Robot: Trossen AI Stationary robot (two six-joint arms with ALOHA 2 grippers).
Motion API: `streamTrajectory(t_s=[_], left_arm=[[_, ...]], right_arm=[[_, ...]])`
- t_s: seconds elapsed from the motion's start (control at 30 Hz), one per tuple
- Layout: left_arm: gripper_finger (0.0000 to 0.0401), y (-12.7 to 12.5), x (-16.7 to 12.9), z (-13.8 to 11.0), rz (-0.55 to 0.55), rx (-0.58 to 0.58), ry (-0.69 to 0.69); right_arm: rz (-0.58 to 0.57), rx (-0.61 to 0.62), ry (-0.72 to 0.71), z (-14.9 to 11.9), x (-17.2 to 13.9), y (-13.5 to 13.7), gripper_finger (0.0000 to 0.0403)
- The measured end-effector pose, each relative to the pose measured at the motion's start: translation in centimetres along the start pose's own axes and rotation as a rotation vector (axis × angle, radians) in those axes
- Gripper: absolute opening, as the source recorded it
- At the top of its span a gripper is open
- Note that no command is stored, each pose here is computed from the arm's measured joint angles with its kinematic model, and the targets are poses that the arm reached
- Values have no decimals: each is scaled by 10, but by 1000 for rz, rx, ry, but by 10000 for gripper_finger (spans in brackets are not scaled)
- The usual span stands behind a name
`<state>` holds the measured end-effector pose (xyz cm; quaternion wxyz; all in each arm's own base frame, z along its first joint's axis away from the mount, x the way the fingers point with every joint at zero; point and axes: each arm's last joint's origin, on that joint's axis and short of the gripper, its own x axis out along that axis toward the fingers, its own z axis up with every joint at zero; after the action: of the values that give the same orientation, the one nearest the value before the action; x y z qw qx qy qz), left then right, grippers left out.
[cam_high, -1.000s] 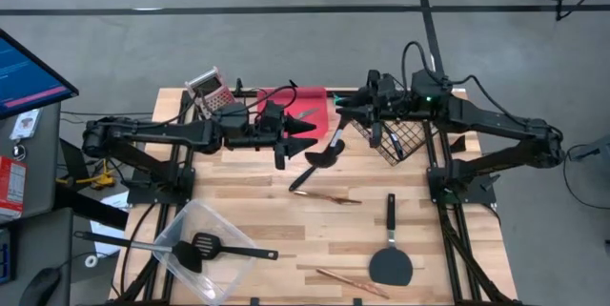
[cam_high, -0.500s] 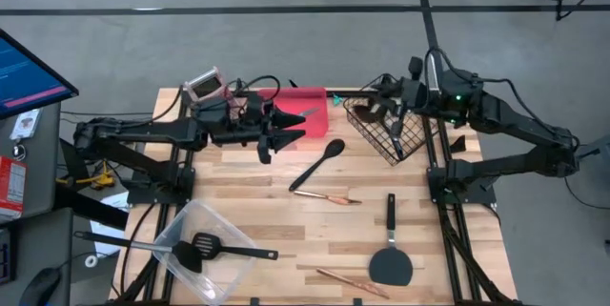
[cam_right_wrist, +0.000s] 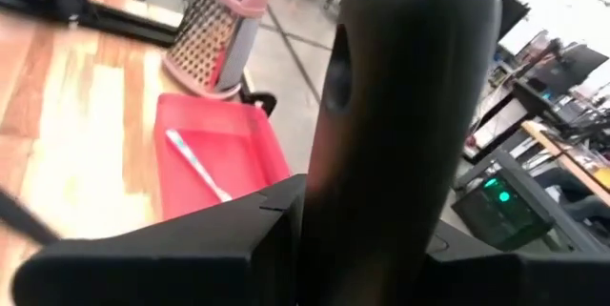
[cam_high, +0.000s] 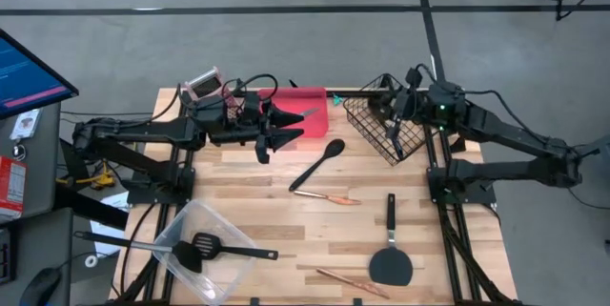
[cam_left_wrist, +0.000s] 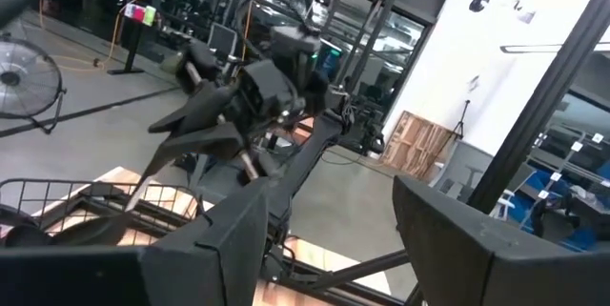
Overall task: Pick & Place Kitchen Items
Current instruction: Put the black ladle into the wire basket
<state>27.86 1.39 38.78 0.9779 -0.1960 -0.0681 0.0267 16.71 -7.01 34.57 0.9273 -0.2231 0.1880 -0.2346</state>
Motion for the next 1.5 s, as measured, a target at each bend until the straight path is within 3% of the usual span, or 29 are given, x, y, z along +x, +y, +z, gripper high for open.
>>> streamTrajectory(t_s=[0.17,0.77,0.97,1.5], left_arm=[[205,0,0,0,0,0,0],[204,0,0,0,0,0,1],[204,0,0,0,1,0,1],[204,0,0,0,1,0,2]], right_arm=[[-19,19,-22,-16,8,-2,82],[100,153,-83,-59,22,-7,82],[74,159,-97,-65,24,-8,82],[79,272,-94,-65,23,-8,219]])
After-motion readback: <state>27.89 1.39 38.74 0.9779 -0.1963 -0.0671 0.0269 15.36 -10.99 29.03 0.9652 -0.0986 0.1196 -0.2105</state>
